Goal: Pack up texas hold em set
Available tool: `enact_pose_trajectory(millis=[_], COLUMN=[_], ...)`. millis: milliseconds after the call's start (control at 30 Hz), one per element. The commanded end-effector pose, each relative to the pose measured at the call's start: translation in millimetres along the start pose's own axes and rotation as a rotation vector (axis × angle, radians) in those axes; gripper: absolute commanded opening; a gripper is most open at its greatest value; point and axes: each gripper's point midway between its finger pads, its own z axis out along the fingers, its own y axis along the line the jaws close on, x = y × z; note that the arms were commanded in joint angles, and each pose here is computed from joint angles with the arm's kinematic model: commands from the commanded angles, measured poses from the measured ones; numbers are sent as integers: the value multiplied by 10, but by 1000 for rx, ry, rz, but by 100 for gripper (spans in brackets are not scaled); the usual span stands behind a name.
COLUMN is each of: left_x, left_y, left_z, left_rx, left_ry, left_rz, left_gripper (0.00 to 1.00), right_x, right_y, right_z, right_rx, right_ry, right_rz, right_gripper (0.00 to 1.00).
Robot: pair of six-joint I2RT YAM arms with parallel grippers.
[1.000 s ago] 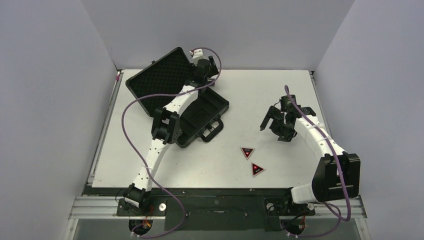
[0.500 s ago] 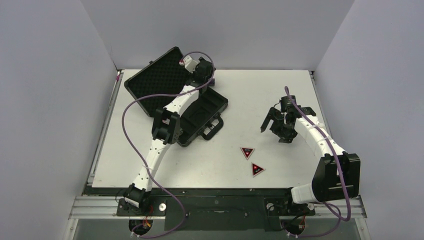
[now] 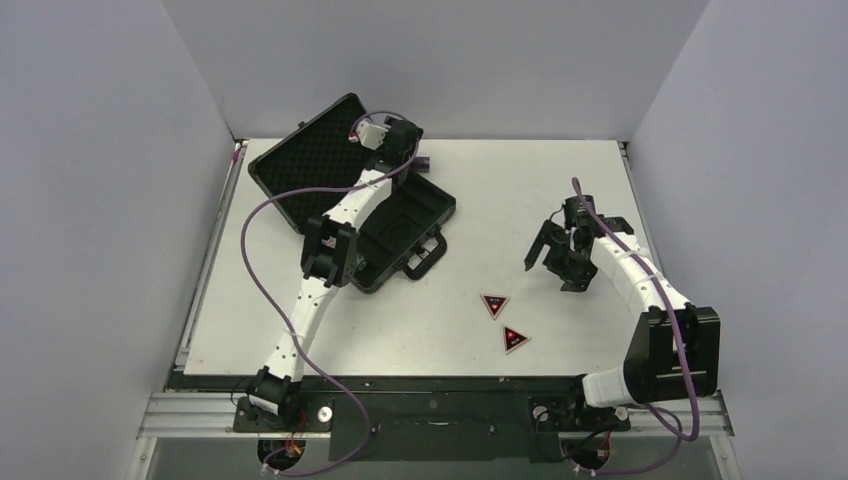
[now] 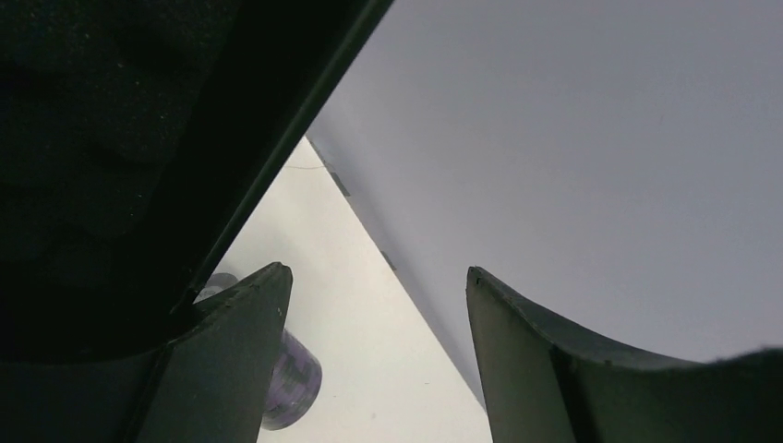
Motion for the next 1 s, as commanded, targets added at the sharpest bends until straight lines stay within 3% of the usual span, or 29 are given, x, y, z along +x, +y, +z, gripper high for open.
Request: enact_pose_trajectory(millis=[0, 167, 233, 267, 300, 333, 400, 600, 700, 800, 967], left_x=[151, -35, -47, -148, -60, -158, -173, -512, -611, -656, -702], left_y=[718, 650, 484, 144, 297, -4, 27, -48, -69, 64, 349], left_z=[177, 229, 358, 360, 463, 421, 464, 383, 431, 480, 503], left_rx=[-188, -157, -25, 94, 106, 205, 262, 306, 348, 307, 115], left_ry=[19, -97, -119, -132, -135, -148, -179, -321, -357, -396, -434], left_rz=[-82, -206, -301, -374, -378, -422, -445, -310, -340, -322, -152], left_gripper=[67, 59, 57, 57, 57, 57, 57, 60, 61, 61, 59], right_x=[10, 23, 25, 17, 33, 35, 39, 55, 61, 82, 77], right_y=[-131, -245, -300, -330, -354, -365, -409, -492, -484, -476, -490], right_z=[-12, -47, -56, -58, -56, -58, -49, -5, 50, 103, 129], right_rx=[31, 44, 50, 53, 55, 55, 61, 68, 61, 61, 74], right_ry=[-6, -15, -20, -23, -23, -25, -24, -22, -11, 19, 37], right_rz=[-5, 10, 21, 29, 30, 31, 41, 69, 71, 62, 47], right_gripper=[88, 88, 88, 88, 88, 88, 88, 88, 87, 84, 84])
